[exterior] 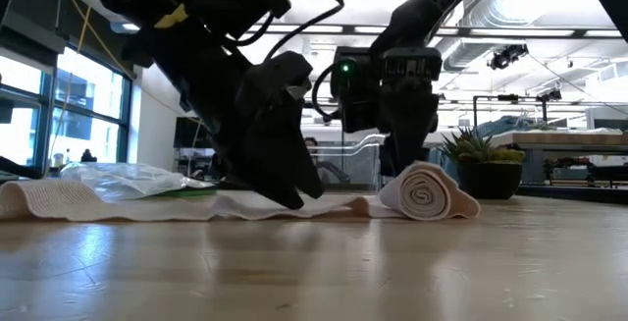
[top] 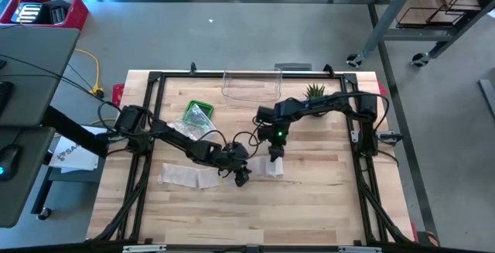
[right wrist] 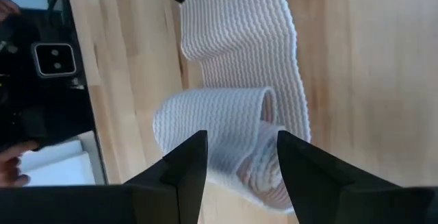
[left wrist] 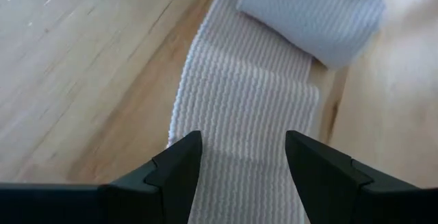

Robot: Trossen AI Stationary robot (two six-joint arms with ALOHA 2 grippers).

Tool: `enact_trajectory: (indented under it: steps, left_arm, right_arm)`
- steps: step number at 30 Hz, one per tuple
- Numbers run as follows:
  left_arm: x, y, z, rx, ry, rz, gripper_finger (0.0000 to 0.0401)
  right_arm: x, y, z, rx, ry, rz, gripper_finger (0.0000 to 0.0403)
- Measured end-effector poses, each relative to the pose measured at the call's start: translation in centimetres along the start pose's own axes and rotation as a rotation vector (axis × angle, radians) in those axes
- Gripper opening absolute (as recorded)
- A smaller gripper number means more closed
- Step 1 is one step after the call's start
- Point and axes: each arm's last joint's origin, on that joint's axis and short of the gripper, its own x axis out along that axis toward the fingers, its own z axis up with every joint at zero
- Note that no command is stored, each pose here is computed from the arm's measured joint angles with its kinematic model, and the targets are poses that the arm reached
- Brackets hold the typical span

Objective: Roll bandage
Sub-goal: Roll the bandage

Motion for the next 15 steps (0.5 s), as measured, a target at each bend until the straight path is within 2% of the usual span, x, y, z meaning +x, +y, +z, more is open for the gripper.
enact_trajectory:
  steps: [10, 15]
  left_arm:
    - [0.1, 0.2, 0.1, 0.004, -0.011, 0.025, 0.0211]
    - [0.1, 0.2, 0.0, 0.013, -0.011, 0.027, 0.0211]
  right_arm:
    - [1.6, 1.7, -0.1, -0.079, 0.028, -0.054, 0.0167]
    - [2.1, 2.3, 0.1, -0.09, 0.022, -0.055, 0.0141]
